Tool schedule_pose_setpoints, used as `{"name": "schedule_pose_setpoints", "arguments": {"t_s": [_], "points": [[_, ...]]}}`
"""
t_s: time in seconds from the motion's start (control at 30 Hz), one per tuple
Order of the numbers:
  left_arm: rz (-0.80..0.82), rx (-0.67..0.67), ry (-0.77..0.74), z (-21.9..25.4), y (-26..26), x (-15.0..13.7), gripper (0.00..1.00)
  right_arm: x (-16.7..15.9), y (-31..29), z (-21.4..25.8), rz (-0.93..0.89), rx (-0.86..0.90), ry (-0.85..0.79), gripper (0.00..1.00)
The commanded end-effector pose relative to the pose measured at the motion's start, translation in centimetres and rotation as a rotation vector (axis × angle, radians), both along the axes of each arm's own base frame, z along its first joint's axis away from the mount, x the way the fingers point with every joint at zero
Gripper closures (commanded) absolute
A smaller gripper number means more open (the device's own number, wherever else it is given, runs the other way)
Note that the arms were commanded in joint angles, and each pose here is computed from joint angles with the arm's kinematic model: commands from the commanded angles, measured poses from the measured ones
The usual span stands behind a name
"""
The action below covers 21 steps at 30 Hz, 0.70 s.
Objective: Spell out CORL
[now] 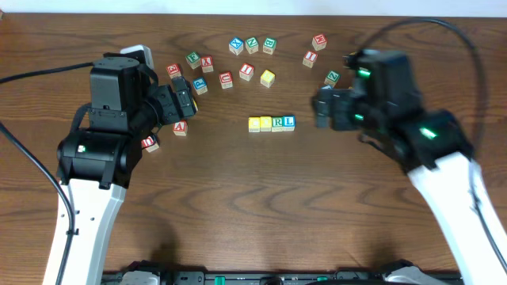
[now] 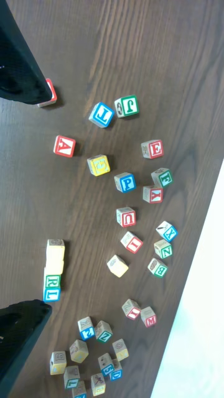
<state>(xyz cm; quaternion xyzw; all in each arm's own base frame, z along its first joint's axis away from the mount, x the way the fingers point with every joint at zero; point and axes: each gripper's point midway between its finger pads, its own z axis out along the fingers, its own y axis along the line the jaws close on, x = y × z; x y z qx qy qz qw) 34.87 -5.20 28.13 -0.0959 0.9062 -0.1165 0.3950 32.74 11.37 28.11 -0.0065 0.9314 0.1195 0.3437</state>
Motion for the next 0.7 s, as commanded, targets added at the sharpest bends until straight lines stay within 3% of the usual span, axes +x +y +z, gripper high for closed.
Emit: {"name": "schedule_pose_setpoints", "arguments": {"t_s": [0.0,0.4,0.67], "points": [[0.007,0.015,0.012,-0.5,0.2,0.1,0.01,-2.1,-3.3,3.0,-0.070,-0.029,-0.082,0.01],[0.006,0.014,0.012,-0.5,0.2,0.1,0.01,-10.5,-7.2,7.1,-0.135,-0.020,-0.205,0.01],[0.007,0.015,0.012,-0.5,0.2,0.1,0.01,-11.7,-10.0,7.7,-0.229,-0.123,-0.250,0.01]]}}
